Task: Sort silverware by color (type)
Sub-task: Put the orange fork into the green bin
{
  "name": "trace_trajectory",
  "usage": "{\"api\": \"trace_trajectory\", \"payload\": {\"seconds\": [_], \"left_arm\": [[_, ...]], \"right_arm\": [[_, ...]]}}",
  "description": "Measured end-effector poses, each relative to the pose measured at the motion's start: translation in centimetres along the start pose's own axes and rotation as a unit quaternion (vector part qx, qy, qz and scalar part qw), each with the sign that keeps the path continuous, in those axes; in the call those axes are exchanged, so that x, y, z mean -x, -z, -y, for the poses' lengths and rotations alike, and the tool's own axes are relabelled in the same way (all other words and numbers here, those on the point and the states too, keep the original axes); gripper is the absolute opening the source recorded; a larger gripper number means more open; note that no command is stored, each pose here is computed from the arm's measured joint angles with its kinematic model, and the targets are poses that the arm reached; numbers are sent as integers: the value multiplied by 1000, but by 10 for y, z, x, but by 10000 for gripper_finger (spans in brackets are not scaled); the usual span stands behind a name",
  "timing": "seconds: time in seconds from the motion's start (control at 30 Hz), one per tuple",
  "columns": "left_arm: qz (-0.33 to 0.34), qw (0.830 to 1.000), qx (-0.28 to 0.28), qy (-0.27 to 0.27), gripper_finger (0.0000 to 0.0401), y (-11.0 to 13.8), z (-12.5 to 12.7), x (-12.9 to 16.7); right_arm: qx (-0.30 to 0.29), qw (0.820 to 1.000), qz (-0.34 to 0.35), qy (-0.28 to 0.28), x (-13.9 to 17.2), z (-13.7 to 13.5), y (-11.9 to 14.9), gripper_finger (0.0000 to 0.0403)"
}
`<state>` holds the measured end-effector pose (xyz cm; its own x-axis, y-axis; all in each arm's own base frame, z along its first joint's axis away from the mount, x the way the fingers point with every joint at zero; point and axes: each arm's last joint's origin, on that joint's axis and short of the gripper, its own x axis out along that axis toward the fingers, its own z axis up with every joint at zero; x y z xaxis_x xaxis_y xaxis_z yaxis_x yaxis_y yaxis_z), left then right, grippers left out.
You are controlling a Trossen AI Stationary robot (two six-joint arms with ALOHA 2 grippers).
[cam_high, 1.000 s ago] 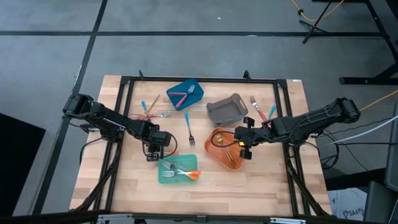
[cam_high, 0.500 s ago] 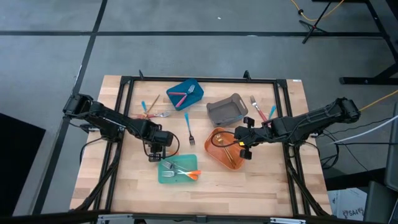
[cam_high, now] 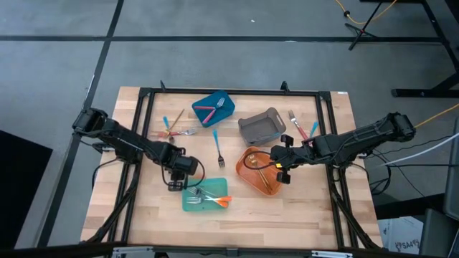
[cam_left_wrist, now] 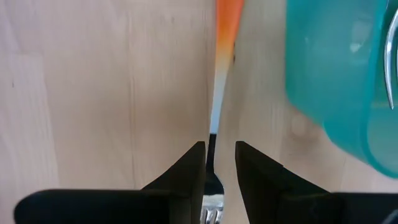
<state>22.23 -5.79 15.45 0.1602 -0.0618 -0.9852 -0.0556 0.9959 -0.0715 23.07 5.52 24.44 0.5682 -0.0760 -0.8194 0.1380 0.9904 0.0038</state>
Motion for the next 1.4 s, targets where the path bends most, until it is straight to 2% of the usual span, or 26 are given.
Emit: {"api": "trace_trajectory", "payload": {"seconds": [0.33,0.73,1.13,1.4], "left_arm": [[-7,999,-16,-31,82,7,3,-2],[-23,999,-16,-36,82,19,-1,-14],[-21,999,-17,-37,82,22,-2,-17],[-21,999,-17,-38,39,22,-3,-17]], "right_arm": [[0,1000,0,1,0,0,0,69],[0,1000,1,1,0,0,0,69],[0,1000,1,1,0,0,0,69],[0,1000,0,1,0,0,0,69]]}}
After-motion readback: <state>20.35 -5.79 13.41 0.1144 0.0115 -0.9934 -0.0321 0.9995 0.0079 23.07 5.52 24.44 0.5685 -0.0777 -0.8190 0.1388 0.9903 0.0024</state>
